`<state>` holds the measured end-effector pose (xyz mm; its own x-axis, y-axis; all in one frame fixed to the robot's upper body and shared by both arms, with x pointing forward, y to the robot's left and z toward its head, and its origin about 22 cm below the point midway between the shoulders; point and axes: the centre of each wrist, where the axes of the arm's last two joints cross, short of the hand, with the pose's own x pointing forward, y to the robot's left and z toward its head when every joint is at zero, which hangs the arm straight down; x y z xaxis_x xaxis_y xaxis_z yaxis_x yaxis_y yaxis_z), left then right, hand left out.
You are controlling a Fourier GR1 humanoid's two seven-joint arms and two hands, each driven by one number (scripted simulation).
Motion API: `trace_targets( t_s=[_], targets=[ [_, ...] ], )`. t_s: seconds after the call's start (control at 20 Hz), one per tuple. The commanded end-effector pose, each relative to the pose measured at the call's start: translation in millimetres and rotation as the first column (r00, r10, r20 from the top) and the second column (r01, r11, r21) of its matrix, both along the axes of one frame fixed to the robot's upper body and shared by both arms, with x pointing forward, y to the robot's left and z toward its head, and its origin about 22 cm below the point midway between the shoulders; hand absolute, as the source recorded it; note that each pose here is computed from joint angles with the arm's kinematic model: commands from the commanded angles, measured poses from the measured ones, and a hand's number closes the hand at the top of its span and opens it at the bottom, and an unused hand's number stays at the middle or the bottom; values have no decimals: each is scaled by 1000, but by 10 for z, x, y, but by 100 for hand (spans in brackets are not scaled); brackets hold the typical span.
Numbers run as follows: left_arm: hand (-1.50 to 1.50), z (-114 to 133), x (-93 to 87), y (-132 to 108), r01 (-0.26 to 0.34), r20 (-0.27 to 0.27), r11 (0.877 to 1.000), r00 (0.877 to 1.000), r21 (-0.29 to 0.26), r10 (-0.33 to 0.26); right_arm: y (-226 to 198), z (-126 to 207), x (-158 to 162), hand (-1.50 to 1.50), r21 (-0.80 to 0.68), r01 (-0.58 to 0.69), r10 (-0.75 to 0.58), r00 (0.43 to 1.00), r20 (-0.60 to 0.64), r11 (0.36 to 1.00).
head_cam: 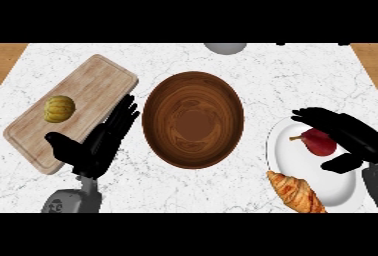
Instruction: Pick the pear from the plate and place it in the bowl
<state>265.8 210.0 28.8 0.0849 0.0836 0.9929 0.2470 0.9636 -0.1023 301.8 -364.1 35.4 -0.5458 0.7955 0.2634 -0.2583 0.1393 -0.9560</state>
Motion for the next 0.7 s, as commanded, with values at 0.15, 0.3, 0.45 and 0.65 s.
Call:
trace_targets(
  t_s=[0.15, 0.3, 0.45, 0.65],
  targets=[
    [0, -94, 73, -118, -5, 1, 1000, 1000, -6, 5, 92, -222, 45, 150, 23, -87, 85, 995, 60, 996],
    [0, -53, 35, -99, 2, 14, 1000, 1000, 6, -2, 223, -240, 112, 150, 40, -101, 98, 993, 71, 994],
    [0, 91, -96, -227, 1, 8, 1000, 1000, -3, -1, 125, -403, 11, 150, 27, -125, 122, 990, 75, 992],
    [0, -69, -11, -204, 10, 14, 1000, 1000, 11, -10, 119, -248, -2, 150, 33, -108, 102, 985, 138, 994]
  ],
)
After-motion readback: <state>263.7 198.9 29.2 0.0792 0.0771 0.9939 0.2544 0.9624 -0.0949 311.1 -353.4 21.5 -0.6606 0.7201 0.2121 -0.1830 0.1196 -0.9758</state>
